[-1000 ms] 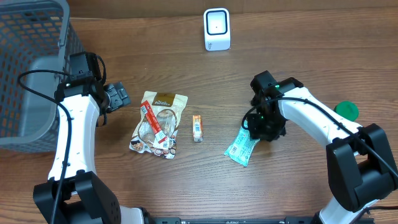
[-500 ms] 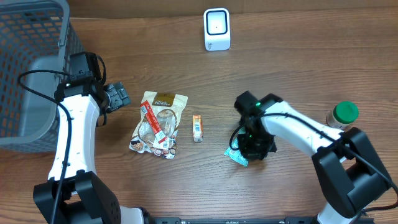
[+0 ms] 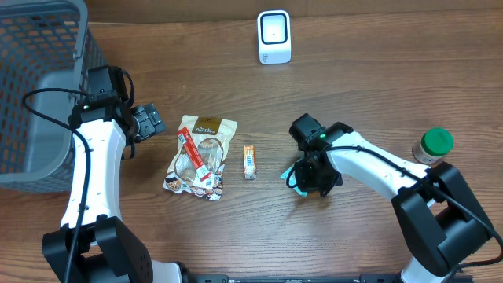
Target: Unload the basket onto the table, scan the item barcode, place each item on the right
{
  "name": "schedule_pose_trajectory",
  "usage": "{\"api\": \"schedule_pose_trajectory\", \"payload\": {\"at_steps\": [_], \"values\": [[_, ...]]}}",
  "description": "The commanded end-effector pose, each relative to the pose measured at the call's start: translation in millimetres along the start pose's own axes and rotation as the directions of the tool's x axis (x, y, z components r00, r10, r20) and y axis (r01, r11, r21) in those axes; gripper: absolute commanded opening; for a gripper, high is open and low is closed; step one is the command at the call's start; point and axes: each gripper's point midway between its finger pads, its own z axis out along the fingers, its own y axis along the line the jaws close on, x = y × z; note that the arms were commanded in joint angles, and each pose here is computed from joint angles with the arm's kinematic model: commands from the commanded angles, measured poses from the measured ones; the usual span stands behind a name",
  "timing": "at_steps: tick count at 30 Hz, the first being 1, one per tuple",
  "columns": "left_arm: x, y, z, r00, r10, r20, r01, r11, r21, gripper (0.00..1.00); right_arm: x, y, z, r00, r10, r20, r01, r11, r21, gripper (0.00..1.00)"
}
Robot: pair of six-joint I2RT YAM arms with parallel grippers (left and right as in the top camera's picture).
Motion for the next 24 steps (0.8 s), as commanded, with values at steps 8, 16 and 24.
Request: {"api": "schedule_pose_trajectory", "payload": {"at_steps": [8, 16, 24], "values": [[-3, 1, -4, 1.0, 0.011, 0.016, -0.011, 1.0, -0.009, 1.0, -54, 1, -83, 0.99, -0.033, 0.137, 0.043, 0.996, -0.073, 0.32], [-3, 1, -4, 1.0, 0.011, 0.016, -0.011, 1.0, -0.009, 1.0, -66, -40, -85, 0.986, -0.073, 0.148, 0.082, 0.995, -0.057, 0.53], [-3, 1, -4, 1.0, 0.011, 0.016, -0.011, 1.0, -0.009, 1.0, -72, -40, -57, 0.974, -0.11, 0.199, 0.124, 0.99, -0.059, 0.58]]}}
